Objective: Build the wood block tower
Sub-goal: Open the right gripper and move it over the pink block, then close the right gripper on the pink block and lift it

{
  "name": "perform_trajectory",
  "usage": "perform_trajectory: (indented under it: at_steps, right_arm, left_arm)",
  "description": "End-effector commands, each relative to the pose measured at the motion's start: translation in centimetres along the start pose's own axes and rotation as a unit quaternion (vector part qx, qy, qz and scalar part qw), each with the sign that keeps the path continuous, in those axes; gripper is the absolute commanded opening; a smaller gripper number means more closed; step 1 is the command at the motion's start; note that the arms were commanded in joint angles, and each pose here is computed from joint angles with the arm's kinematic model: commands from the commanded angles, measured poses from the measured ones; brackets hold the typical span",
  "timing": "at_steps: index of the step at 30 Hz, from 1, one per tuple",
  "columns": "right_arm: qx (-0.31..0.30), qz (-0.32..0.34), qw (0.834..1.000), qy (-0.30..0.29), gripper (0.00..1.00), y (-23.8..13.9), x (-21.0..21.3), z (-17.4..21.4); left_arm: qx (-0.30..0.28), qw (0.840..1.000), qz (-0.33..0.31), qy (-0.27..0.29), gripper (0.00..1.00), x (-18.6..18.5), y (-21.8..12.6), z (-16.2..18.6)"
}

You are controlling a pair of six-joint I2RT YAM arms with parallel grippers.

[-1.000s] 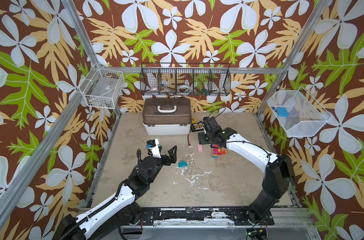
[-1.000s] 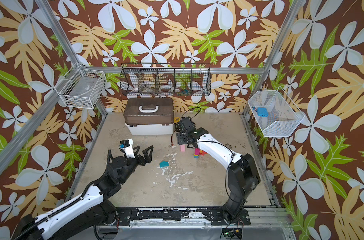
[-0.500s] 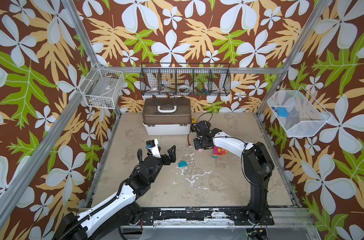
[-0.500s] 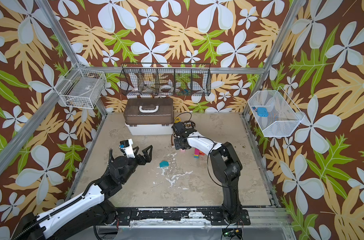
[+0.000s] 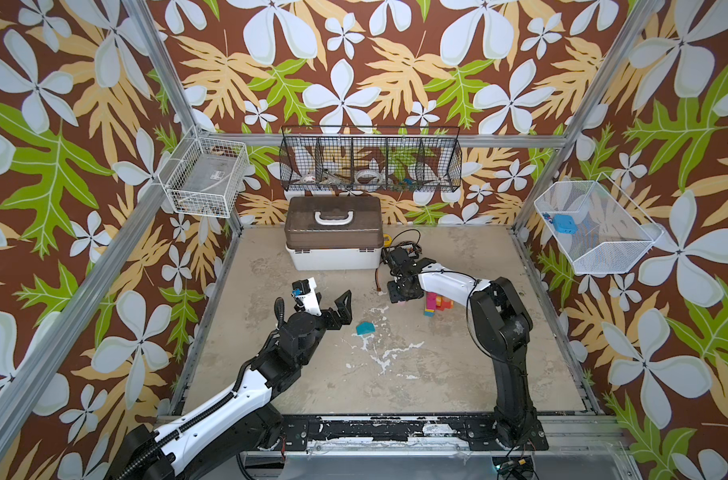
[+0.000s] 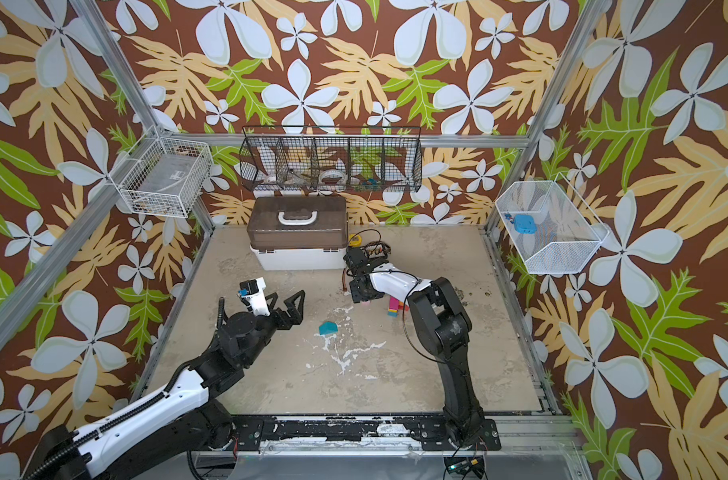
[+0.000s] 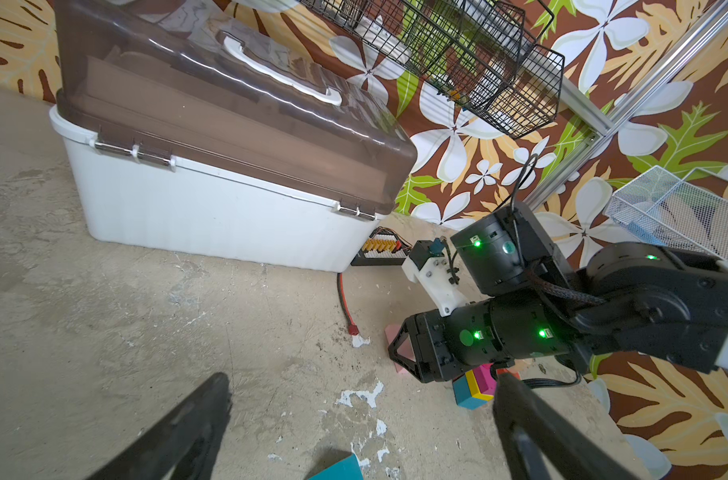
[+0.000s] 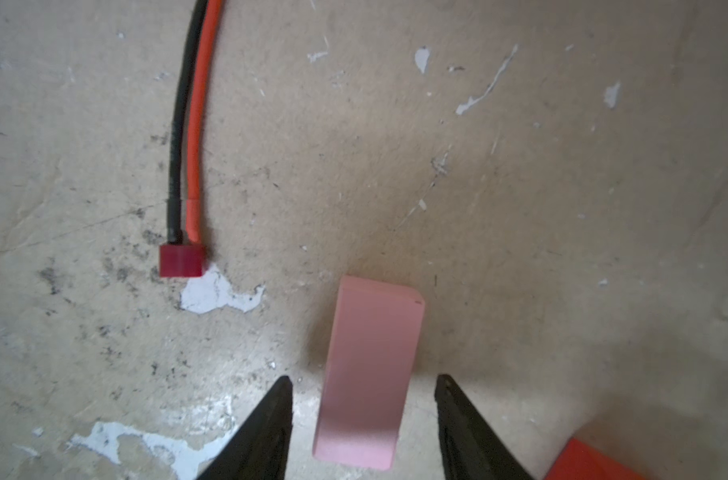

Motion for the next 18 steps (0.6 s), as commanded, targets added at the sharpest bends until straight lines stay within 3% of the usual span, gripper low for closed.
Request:
perform_trajectory:
  at_steps: [1,9,18]
  right_arm:
    - [0.007,-0.004,1.0,-0.003,0.54,0.1,0.2,0.1]
    - [0.012,-0.007,1.0,-0.006,0.46,0.4,0.3,0.2]
    - [0.022,-0.001,1.0,-0.009,0.44,1.4,0.1,0.0]
  left_arm:
    - [-0.009,1.0,0.001,-0.004,1.0,-0.2,0.0,-0.5]
    - [-0.008,1.0,0.0,-0.003,1.0,-0.2,0.0,-0.5]
    - [-0.006,1.0,0.001,-0.003,1.0,-0.3,0.1,-0.4]
Point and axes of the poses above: each gripper's point midway between its finger pads, its own y axis out along the fingers, its own x axis along the line the jaws close on, z = x × y, the point moved 5 cm from there along -y, back along the fingers, and after that the axes turned 2 degrees about -y, right-handed, at the moved point
